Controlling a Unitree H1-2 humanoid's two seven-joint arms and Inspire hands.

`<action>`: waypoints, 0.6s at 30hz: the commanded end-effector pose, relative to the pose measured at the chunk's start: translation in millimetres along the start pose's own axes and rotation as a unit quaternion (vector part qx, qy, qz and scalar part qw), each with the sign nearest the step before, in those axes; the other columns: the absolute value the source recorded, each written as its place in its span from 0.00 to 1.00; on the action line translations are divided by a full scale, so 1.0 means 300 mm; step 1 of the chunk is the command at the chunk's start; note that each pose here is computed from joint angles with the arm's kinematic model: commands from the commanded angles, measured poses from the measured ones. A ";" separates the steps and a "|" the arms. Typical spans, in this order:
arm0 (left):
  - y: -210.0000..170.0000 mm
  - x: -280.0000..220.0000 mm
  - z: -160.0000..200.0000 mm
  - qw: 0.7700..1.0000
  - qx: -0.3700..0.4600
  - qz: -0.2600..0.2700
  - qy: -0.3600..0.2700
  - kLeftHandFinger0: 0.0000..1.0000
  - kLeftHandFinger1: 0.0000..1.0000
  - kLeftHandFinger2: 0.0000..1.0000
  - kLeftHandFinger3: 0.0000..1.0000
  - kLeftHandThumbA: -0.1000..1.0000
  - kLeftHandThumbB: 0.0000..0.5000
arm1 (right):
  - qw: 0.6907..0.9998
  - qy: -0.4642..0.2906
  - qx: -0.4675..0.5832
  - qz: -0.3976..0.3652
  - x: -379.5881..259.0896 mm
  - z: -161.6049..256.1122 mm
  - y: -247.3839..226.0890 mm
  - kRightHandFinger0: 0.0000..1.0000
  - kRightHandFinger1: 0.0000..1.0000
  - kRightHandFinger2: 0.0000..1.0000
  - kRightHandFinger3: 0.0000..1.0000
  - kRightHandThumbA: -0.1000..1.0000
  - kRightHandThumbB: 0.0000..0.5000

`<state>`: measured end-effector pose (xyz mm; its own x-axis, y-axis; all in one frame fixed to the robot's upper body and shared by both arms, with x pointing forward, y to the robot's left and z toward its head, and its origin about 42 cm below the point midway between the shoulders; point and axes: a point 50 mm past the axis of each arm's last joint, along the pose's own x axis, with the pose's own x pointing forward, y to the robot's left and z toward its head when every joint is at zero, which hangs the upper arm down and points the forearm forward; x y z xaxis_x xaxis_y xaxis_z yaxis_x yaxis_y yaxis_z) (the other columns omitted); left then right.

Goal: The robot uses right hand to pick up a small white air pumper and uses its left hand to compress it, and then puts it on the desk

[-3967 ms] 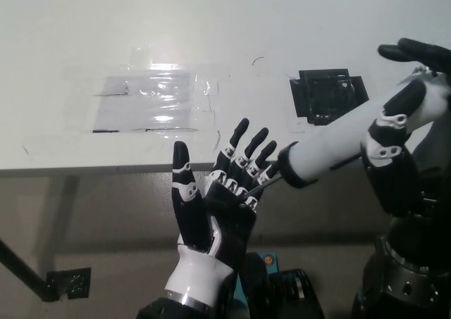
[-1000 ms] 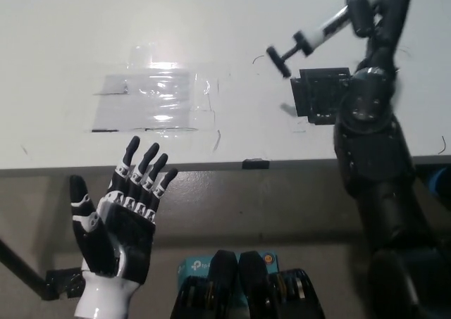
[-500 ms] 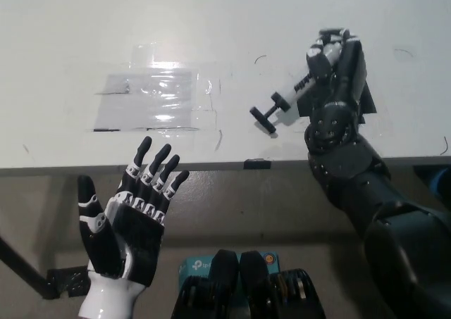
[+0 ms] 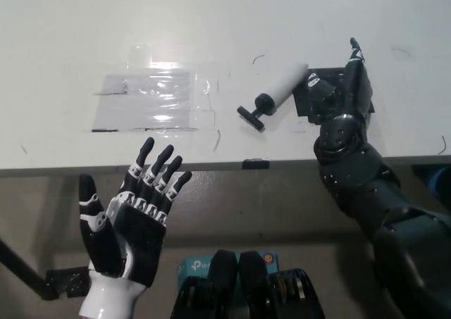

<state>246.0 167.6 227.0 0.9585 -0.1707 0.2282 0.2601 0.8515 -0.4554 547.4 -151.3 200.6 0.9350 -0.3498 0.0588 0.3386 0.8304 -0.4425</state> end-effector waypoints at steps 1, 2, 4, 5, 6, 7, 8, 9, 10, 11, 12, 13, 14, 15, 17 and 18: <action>-0.025 -0.002 0.031 0.999 0.000 -0.032 -0.017 1.00 1.00 1.00 1.00 1.00 0.48 | 0.999 -0.047 0.003 -0.019 0.075 0.144 -0.066 1.00 1.00 1.00 1.00 0.82 0.68; -0.024 -0.008 0.029 0.999 0.001 -0.031 -0.016 1.00 1.00 1.00 1.00 1.00 0.48 | 0.998 -0.054 0.002 -0.029 0.076 0.152 -0.071 1.00 1.00 1.00 1.00 0.82 0.66; -0.020 -0.015 0.028 0.999 0.000 -0.031 -0.015 1.00 1.00 1.00 1.00 1.00 0.48 | 0.996 -0.079 0.006 -0.050 0.079 0.181 -0.081 1.00 1.00 1.00 1.00 0.81 0.61; -0.019 -0.015 0.027 0.999 -0.001 -0.030 -0.016 1.00 1.00 1.00 1.00 1.00 0.48 | 0.995 -0.085 0.009 -0.055 0.081 0.195 -0.085 1.00 1.00 1.00 1.00 0.83 0.58; -0.018 -0.014 0.028 0.999 -0.001 -0.029 -0.016 1.00 1.00 1.00 1.00 1.00 0.48 | 0.994 -0.093 0.013 -0.061 0.084 0.212 -0.089 1.00 1.00 1.00 1.00 0.99 0.67; -0.016 -0.022 0.029 1.000 -0.002 -0.027 -0.016 1.00 1.00 1.00 1.00 1.00 0.48 | 0.991 -0.110 0.021 -0.070 0.086 0.244 -0.095 1.00 1.00 1.00 1.00 0.92 0.56; -0.012 -0.021 0.030 1.000 0.000 -0.025 -0.018 1.00 1.00 1.00 1.00 1.00 0.48 | 0.985 -0.145 0.034 -0.081 0.092 0.302 -0.115 1.00 1.00 1.00 1.00 0.96 0.55; -0.010 -0.020 0.030 0.999 0.003 -0.026 -0.018 1.00 1.00 1.00 1.00 1.00 0.48 | 0.981 -0.168 0.043 -0.089 0.091 0.333 -0.127 1.00 1.00 1.00 1.00 0.97 0.55; -0.009 -0.019 0.031 1.000 0.002 -0.025 -0.017 1.00 1.00 1.00 1.00 1.00 0.48 | 0.977 -0.188 0.050 -0.091 0.086 0.353 -0.138 1.00 1.00 1.00 1.00 1.00 0.57; -0.004 -0.006 0.036 0.999 0.005 -0.026 -0.021 1.00 1.00 1.00 1.00 1.00 0.48 | 0.971 -0.215 0.064 -0.086 0.083 0.395 -0.159 1.00 1.00 1.00 1.00 1.00 0.56; 0.003 0.000 0.037 0.999 0.009 -0.026 -0.022 1.00 1.00 1.00 1.00 1.00 0.47 | 0.959 -0.262 0.079 -0.080 0.053 0.444 -0.197 1.00 1.00 1.00 1.00 1.00 0.52; 0.012 0.003 0.037 0.999 0.017 -0.027 -0.023 1.00 1.00 1.00 1.00 1.00 0.48 | 0.946 -0.301 0.101 -0.067 0.007 0.474 -0.237 1.00 1.00 1.00 1.00 1.00 0.48; 0.026 0.011 0.034 0.999 0.033 -0.030 -0.031 1.00 1.00 1.00 1.00 1.00 0.47 | 0.930 -0.345 0.110 -0.053 -0.049 0.502 -0.293 1.00 1.00 1.00 1.00 1.00 0.48; 0.036 0.022 0.032 0.997 0.051 -0.031 -0.039 1.00 1.00 1.00 1.00 1.00 0.47 | 0.921 -0.372 0.112 -0.044 -0.089 0.518 -0.333 1.00 1.00 1.00 1.00 1.00 0.48; 0.069 0.034 0.024 0.991 0.117 -0.037 -0.057 1.00 1.00 1.00 1.00 1.00 0.48 | 0.897 -0.425 0.122 -0.010 -0.203 0.516 -0.422 1.00 1.00 1.00 1.00 1.00 0.47; 0.086 0.055 0.026 0.986 0.151 -0.038 -0.067 1.00 1.00 1.00 1.00 1.00 0.50 | 0.889 -0.438 0.131 -0.002 -0.252 0.512 -0.456 1.00 1.00 1.00 1.00 1.00 0.49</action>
<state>247.5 172.2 219.1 0.9642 -0.1740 0.2000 0.2469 0.8642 -0.4383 546.4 -152.2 271.1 0.8730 -0.3067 0.3793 0.4255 0.8589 -0.2849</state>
